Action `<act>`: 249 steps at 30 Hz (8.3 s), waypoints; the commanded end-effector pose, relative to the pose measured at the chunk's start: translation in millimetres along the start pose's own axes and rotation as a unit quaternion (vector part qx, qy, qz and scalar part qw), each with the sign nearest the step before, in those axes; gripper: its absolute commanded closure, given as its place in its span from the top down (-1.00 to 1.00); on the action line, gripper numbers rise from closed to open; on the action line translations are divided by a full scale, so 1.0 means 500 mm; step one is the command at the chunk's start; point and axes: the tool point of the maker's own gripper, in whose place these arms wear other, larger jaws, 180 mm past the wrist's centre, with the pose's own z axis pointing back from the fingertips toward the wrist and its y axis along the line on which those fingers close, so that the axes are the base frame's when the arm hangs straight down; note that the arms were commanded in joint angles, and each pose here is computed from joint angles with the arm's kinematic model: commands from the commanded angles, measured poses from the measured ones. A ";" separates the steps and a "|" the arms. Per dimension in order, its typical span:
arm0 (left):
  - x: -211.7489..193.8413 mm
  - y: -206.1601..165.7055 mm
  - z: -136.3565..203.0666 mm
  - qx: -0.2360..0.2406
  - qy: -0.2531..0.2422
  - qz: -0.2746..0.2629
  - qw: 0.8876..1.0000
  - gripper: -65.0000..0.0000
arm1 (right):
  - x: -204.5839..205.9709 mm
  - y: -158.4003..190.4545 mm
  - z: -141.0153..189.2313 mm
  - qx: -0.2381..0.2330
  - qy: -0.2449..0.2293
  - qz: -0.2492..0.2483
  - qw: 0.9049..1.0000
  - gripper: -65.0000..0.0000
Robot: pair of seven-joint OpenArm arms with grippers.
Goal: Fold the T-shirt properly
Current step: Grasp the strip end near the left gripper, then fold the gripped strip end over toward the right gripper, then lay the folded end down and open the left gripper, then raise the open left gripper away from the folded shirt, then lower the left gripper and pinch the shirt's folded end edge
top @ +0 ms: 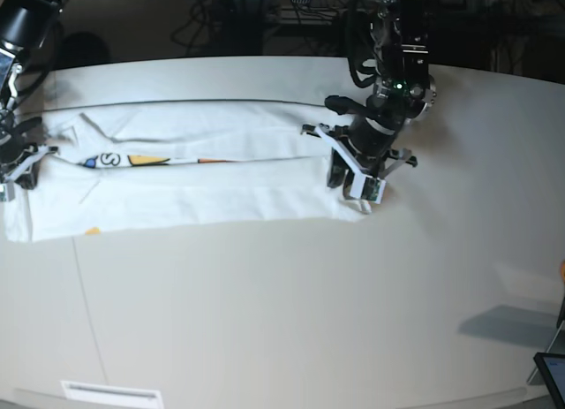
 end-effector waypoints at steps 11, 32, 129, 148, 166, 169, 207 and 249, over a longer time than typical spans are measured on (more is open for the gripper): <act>0.099 -0.178 -0.023 -0.085 -0.059 0.007 0.995 -1.00 | -0.060 -0.015 0.007 -0.009 0.071 0.020 0.997 -0.99; 0.082 -0.310 -0.083 -0.158 -0.026 0.002 0.987 -1.00 | -0.059 -0.016 0.007 -0.010 0.071 0.021 0.997 -0.99; 0.048 -0.322 -0.125 -0.099 -0.092 -0.102 0.986 -1.00 | -0.080 -0.011 0.012 -0.007 0.081 0.020 0.996 -0.99; -0.090 -0.246 -0.152 -0.071 0.016 -0.144 0.987 -1.00 | 0.040 -0.024 0.055 -0.035 0.026 0.073 0.996 -0.17; -0.079 -0.122 -0.092 0.003 -0.001 -0.091 0.996 -1.00 | 0.087 -0.137 0.132 -0.068 0.100 0.007 0.993 0.64; -0.050 -0.122 -0.083 0.004 -0.020 -0.090 0.996 -1.00 | 0.092 -0.137 0.143 -0.048 0.091 -0.025 0.994 0.67; -0.099 0.137 -0.007 0.145 0.027 -0.072 0.986 -1.00 | 0.059 -0.063 0.062 0.148 0.089 -0.218 0.961 0.68; -0.061 0.063 -0.036 0.031 -0.014 0.092 0.995 -1.00 | -0.034 0.105 0.037 0.229 0.193 -0.185 0.936 0.57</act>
